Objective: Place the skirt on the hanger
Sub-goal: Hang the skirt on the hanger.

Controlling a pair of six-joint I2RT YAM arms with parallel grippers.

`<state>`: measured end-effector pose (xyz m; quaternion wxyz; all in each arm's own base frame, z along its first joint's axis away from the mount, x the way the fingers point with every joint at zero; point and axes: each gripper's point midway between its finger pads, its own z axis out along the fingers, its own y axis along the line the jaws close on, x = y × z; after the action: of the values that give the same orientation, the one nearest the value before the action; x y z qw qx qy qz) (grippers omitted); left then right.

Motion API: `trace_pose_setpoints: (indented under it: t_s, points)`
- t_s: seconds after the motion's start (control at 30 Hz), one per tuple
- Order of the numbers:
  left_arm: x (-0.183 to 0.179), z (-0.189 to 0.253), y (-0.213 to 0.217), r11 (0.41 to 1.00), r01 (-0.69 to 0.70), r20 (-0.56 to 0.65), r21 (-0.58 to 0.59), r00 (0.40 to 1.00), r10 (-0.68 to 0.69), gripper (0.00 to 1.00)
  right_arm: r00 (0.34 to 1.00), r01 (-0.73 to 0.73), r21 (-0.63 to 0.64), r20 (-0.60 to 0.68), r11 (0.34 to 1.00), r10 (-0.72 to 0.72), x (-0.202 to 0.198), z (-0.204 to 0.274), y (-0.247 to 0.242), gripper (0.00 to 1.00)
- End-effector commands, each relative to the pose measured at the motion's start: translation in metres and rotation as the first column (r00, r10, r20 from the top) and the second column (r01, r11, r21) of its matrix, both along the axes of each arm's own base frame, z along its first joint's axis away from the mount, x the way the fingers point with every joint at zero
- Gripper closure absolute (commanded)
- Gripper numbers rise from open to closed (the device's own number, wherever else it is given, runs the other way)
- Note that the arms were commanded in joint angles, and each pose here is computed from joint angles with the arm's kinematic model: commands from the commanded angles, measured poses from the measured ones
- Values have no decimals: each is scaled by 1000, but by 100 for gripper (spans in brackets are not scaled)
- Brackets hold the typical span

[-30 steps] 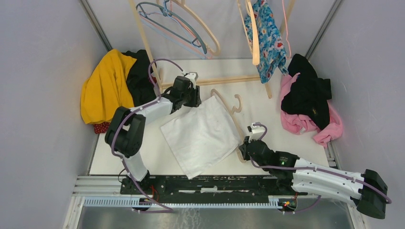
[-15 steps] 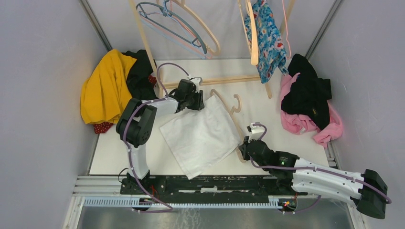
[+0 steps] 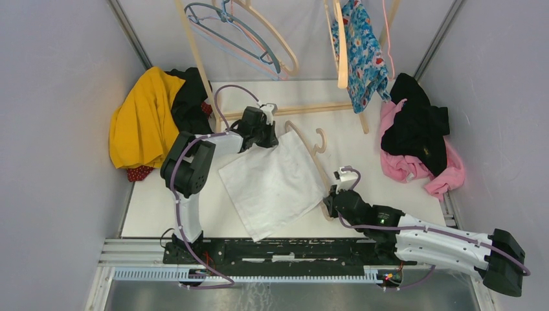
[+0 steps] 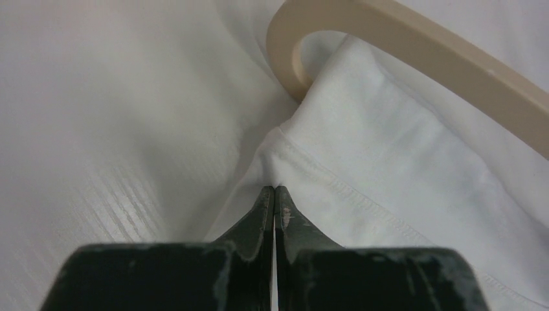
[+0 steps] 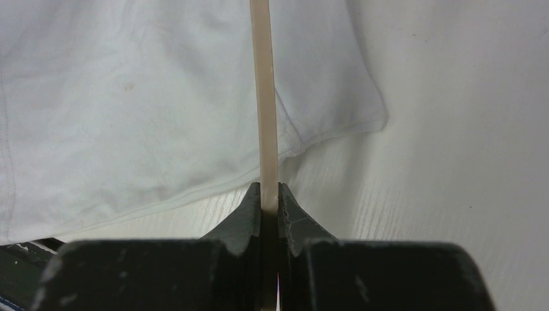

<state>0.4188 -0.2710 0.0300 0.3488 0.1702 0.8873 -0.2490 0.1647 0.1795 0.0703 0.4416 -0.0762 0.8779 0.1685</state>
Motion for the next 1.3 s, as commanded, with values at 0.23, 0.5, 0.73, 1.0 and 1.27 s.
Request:
trace_pose_setpoints:
  t_s: [0.23, 0.5, 0.73, 1.0, 1.27]
  points:
    - [16, 33, -28, 985, 52, 79, -162, 996, -40, 97, 999, -33, 58, 21, 998, 32, 3, 13, 17, 99]
    - [18, 65, -43, 966, 79, 127, -245, 991, -49, 97, 999, -38, 58, -4, 998, 38, 1, 4, 20, 99]
    - [10, 79, -15, 988, -53, 107, -145, 992, 69, 74, 999, -26, 48, -20, 998, 27, 1, -9, 20, 99]
    - [7, 88, 2, 986, -132, 105, -102, 984, 143, 64, 999, -27, 34, -35, 999, 28, 1, -22, 23, 99]
    - [-68, 66, 41, 950, -312, -59, 24, 948, 313, 77, 999, -38, 32, -35, 999, 39, 1, -23, 26, 99]
